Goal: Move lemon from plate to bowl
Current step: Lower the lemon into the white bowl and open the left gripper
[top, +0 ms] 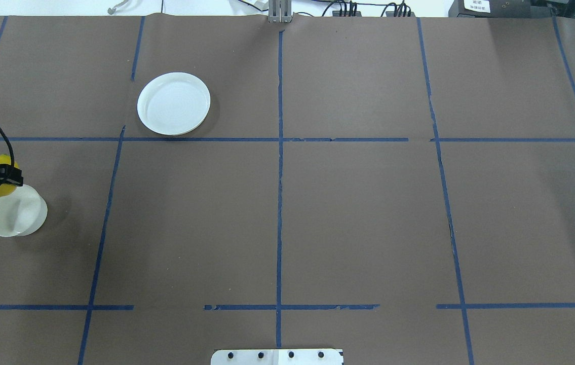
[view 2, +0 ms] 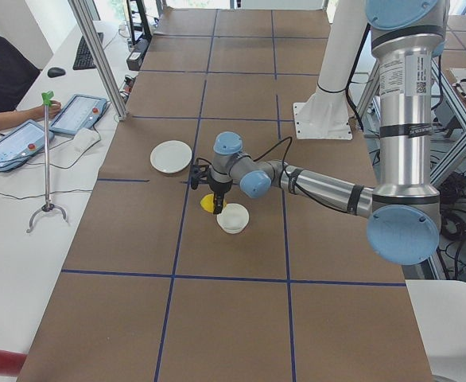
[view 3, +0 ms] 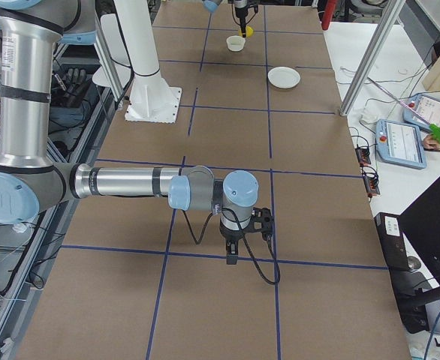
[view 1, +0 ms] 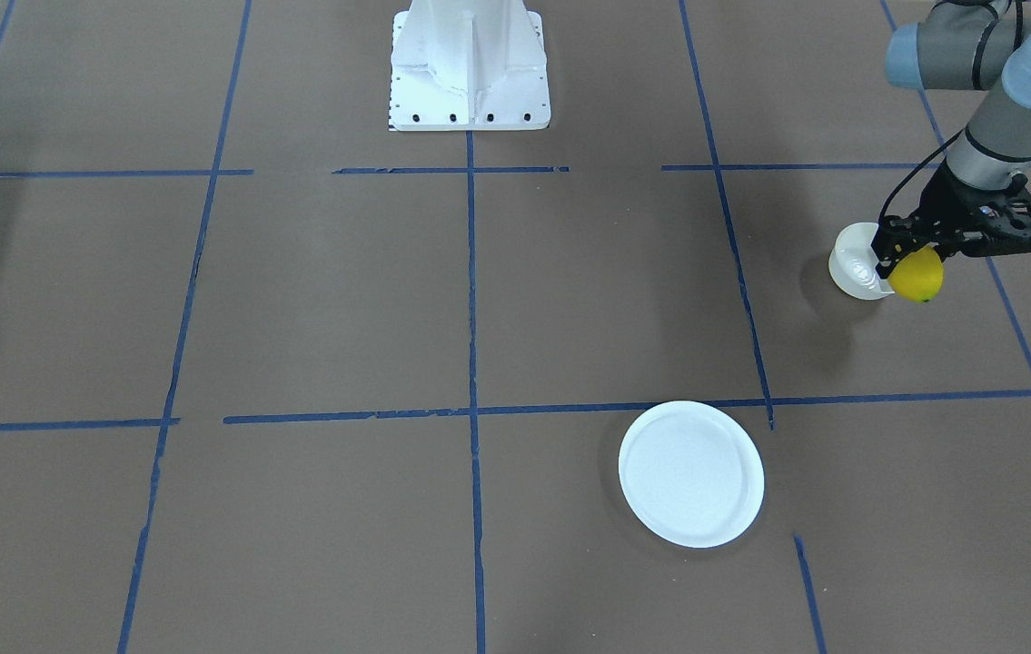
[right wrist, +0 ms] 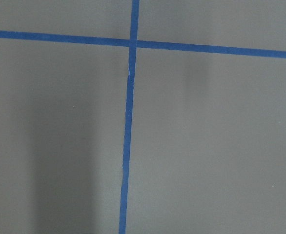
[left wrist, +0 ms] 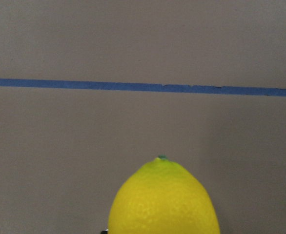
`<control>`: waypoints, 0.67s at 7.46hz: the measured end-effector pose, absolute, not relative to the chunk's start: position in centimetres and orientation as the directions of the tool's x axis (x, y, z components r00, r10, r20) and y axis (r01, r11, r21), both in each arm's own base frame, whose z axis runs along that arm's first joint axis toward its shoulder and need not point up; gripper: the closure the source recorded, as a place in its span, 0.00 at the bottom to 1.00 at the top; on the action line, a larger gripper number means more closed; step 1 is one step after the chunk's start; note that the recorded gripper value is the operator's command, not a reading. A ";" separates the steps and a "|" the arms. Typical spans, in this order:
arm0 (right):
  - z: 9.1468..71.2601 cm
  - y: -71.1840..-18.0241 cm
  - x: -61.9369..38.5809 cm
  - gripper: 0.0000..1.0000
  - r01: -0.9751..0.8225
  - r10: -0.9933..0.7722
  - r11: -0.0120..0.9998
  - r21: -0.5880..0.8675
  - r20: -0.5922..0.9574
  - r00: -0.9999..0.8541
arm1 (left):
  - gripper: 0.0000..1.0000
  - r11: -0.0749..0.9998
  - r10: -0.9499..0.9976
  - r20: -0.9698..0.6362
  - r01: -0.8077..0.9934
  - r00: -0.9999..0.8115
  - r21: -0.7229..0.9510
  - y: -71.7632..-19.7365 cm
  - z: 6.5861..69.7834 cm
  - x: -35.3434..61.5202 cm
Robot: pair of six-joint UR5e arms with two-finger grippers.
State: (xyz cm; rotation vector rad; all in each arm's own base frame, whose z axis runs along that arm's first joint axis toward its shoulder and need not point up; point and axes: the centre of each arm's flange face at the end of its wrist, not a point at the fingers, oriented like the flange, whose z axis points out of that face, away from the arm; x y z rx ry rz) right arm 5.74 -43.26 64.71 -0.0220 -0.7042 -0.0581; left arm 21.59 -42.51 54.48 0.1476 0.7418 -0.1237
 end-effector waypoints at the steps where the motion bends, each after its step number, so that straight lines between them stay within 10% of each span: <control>1: 64.7 -43.3 5.7 0.00 0.061 -0.046 0.998 -0.001 0.648 0.761 | 1.00 0.984 -0.065 -0.680 0.159 0.730 0.076 -41.6 54.9 22.8; 2: 64.7 -43.3 5.7 0.00 0.061 -0.046 0.998 -0.001 0.648 0.761 | 1.00 0.986 -0.063 -0.685 0.152 0.726 0.070 -41.0 54.9 23.8; 3: 64.7 -43.3 5.7 0.00 0.061 -0.046 0.998 -0.001 0.648 0.761 | 0.75 0.987 -0.057 -0.691 0.147 0.721 0.072 -40.7 54.8 24.2; 4: 64.7 -43.3 5.7 0.00 0.061 -0.046 0.998 -0.001 0.648 0.761 | 0.01 0.988 -0.042 -0.690 0.134 0.722 0.080 -40.5 54.9 24.3; 5: 64.7 -43.3 5.7 0.00 0.061 -0.046 0.998 -0.001 0.648 0.761 | 0.00 0.990 -0.006 -0.683 0.102 0.730 0.100 -40.1 55.3 24.1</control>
